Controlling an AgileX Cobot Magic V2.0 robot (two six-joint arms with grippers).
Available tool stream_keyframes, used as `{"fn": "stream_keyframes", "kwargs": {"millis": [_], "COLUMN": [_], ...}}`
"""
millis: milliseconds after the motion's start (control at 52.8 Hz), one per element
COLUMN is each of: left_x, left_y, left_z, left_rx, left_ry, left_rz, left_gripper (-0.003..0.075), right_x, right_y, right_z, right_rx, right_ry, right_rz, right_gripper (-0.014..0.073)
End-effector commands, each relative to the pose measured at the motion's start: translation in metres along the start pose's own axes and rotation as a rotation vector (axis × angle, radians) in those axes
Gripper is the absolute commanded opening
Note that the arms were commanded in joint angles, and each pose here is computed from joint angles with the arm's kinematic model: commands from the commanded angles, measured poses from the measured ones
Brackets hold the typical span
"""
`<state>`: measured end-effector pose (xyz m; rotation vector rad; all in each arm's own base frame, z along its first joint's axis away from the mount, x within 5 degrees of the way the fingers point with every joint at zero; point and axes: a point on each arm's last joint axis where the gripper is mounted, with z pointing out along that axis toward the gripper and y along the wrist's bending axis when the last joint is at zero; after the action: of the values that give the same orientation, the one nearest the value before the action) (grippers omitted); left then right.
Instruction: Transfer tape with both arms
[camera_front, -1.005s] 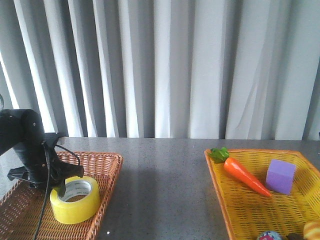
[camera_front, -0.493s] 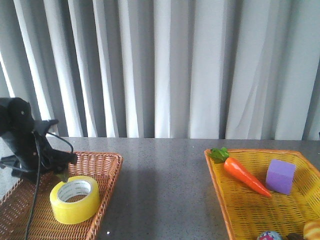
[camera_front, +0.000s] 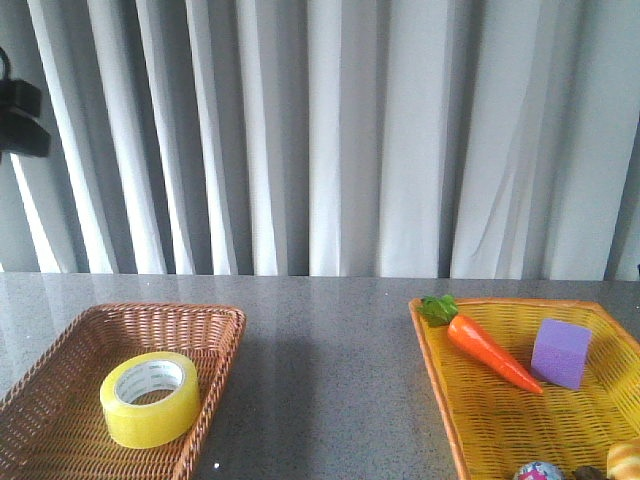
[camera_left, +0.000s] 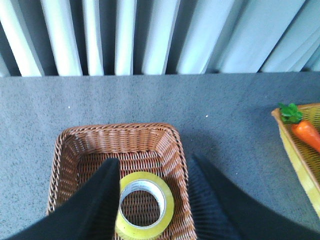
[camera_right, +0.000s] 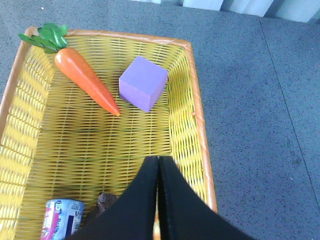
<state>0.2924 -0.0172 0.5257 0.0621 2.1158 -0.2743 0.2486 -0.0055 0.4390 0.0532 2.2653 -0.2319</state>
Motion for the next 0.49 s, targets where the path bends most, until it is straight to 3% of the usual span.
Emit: {"fn": "stream_keyframes", "kwargs": {"millis": [0,114,474], "left_x": [-0.009,-0.004,0.004], "left_y": [-0.016,-0.023,-0.031], "left_z": [-0.061,-0.09,-0.125], "left_rx": [0.027,0.031,0.041], "left_ry": [-0.184,-0.224,-0.267], "left_rz": [0.027,0.042,0.033], "left_gripper": [0.0143,-0.0009,-0.0007], "right_x": [-0.009,-0.009,-0.009], "right_y": [-0.006,-0.006,-0.006], "right_z": [-0.016,-0.016,-0.016], "right_rx": [0.016,0.016,0.016], "right_ry": [-0.103,-0.103,-0.103], "right_rz": [0.002,0.002,0.002], "right_gripper": [-0.0008,-0.0008,-0.0008]}}
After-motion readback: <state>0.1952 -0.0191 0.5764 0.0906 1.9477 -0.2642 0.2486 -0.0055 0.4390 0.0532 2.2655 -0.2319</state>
